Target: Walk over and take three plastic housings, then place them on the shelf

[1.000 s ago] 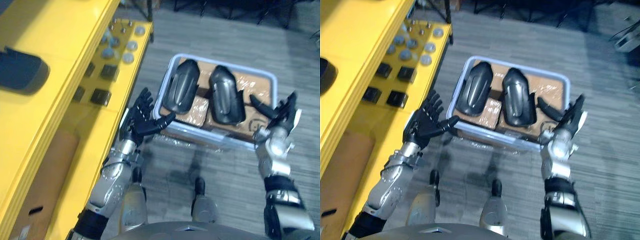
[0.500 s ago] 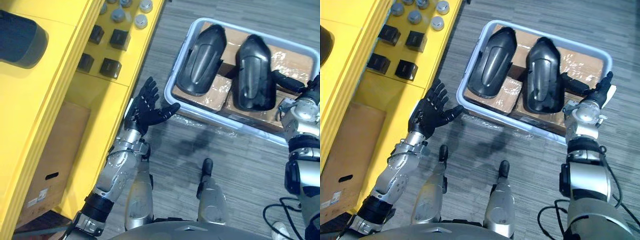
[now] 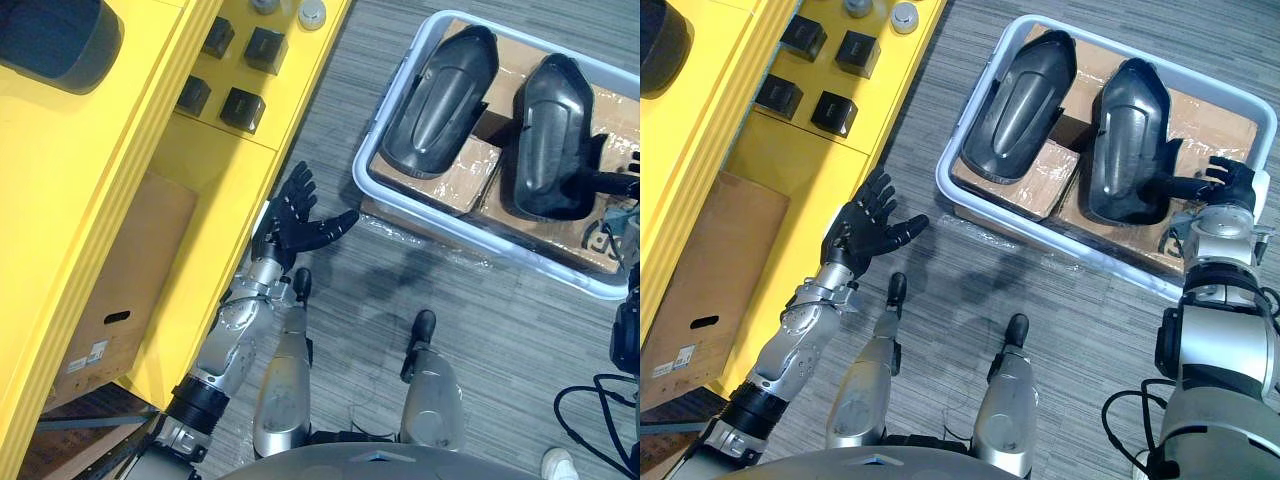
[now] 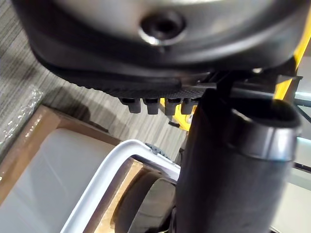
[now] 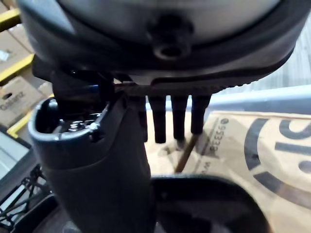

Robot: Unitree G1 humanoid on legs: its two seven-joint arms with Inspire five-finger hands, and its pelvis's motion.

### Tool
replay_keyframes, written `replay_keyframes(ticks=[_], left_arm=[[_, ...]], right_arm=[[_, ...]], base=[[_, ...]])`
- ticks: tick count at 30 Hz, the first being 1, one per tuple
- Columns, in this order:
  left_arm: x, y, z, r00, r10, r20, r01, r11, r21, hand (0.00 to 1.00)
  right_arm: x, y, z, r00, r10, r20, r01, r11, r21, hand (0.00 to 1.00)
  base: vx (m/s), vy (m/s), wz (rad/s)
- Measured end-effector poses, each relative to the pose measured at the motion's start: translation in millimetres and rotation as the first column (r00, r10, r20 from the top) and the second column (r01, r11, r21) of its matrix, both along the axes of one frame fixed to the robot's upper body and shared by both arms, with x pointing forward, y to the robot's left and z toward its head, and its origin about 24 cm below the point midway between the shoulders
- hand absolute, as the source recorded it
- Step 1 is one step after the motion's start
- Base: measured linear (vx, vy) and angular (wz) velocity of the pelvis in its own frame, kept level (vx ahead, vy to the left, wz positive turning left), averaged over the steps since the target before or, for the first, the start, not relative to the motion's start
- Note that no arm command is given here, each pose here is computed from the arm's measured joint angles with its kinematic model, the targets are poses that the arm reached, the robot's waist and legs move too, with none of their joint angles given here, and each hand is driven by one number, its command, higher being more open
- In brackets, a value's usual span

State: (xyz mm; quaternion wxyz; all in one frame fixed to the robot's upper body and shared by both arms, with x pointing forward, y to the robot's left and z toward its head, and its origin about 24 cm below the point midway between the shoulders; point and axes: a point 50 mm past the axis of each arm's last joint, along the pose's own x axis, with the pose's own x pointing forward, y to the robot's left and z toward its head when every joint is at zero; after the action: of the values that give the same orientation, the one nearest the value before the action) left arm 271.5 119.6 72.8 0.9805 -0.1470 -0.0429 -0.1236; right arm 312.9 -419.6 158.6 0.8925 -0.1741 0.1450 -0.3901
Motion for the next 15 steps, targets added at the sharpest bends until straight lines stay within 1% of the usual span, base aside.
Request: replay_keyframes(ticks=[3,5,6,7,8,9,12,15], left_arm=[[0,0,0,1.000,0.000,-0.001,0.000,1.000,0.001,1.00],[-1,2,-2,1.000,0.006,-0.007,-0.006,1.000,0.001,1.00],[-2,2,-3,1.000,0.010,-0.013,-0.010,1.000,0.000,1.00],[-3,3,-4,1.000,0.015,-0.017,-0.015,1.000,0.000,1.00],[-6,5,-6,0.999,0.028,-0.026,-0.028,1.000,-0.003,1.00],[-8,6,-6,0.999,0.035,-0.026,-0.035,0.999,-0.008,1.00],[-14,6,-2,0.999,0.037,-0.010,-0.037,0.999,-0.024,1.00],[-17,15,4,0.998,0.058,0.013,-0.058,0.998,-0.015,1.00]], right_arm=[[-5,-5,-1,0.998,-0.051,-0.033,0.051,0.999,-0.008,0.00],[-8,-5,-10,0.992,-0.106,-0.069,0.109,0.993,0.052,0.00],[-10,-3,-21,0.986,-0.118,-0.119,0.128,0.989,0.076,0.00],[-10,0,-30,0.984,-0.117,-0.131,0.133,0.984,0.117,0.00],[-9,5,-37,0.982,-0.159,-0.106,0.176,0.968,0.177,0.00],[-8,5,-33,0.978,-0.189,-0.084,0.203,0.959,0.197,0.00],[-13,2,-29,0.951,-0.290,-0.105,0.304,0.938,0.164,0.00],[-20,-1,-31,0.918,-0.378,-0.122,0.394,0.906,0.157,0.00]], base=[[-0.02,-0.052,0.01],[0.00,-0.061,-0.01],[0.01,-0.056,-0.01],[0.02,-0.051,-0.03],[-0.01,-0.041,-0.09],[-0.02,-0.036,-0.10],[-0.06,-0.030,0.00],[0.00,0.000,0.00]])
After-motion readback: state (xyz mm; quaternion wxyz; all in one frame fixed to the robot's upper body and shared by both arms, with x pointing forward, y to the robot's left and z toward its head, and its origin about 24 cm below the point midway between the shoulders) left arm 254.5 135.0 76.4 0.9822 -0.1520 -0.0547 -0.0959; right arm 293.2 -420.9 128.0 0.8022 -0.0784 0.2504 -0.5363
